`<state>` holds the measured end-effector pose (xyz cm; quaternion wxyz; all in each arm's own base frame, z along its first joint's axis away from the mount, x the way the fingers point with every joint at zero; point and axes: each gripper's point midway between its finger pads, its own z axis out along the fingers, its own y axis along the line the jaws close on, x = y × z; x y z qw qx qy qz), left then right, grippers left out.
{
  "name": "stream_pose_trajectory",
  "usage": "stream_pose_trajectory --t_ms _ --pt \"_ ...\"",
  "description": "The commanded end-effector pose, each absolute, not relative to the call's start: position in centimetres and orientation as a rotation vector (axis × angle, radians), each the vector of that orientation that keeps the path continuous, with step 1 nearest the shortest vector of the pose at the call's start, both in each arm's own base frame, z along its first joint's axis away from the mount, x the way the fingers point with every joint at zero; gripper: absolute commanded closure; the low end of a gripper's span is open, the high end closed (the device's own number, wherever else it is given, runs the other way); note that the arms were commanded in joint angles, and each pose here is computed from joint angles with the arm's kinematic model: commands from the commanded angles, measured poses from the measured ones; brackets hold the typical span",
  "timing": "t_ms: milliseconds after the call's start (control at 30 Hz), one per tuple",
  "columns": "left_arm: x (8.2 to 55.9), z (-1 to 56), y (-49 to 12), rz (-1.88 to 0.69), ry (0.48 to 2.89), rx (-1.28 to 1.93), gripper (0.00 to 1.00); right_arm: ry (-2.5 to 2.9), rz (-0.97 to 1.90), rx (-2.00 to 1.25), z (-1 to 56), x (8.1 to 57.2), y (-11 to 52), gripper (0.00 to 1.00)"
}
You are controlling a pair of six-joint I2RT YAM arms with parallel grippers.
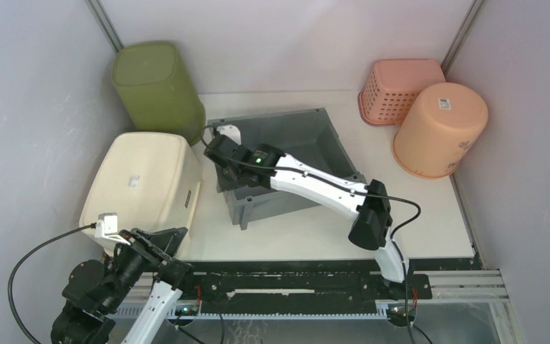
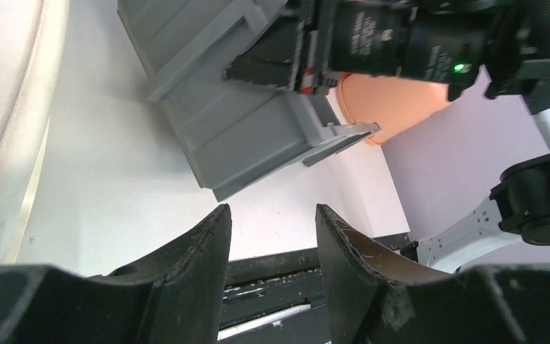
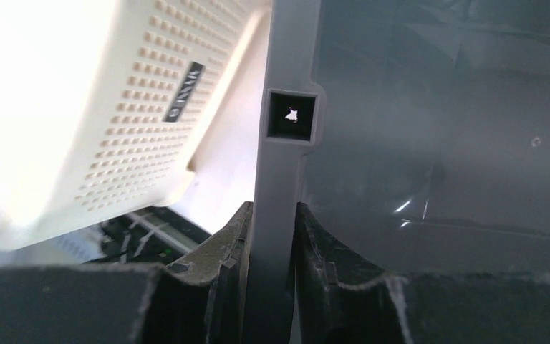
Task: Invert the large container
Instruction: Turn the container upside down at the center of the board.
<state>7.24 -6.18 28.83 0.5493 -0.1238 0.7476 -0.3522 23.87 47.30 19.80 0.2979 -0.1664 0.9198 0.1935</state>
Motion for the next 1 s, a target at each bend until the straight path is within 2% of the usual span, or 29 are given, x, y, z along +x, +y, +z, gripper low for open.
stream_pose_trajectory --t_ms 0,467,967 --pt "7.3 29.9 -6.3 -0.842 1.739 -0.279 0.48 2.189 0.967 -0.416 32.1 23.1 49.9 1.0" --pt "7.1 30.5 -6.0 -0.837 1.725 -0.286 0.48 1.901 1.37 -0.202 45.9 23.8 45.6 1.0" --pt "7.5 30.6 -6.3 -0.846 1.73 -0.286 0.48 1.624 1.807 0.144 53.5 25.0 39.3 1.0"
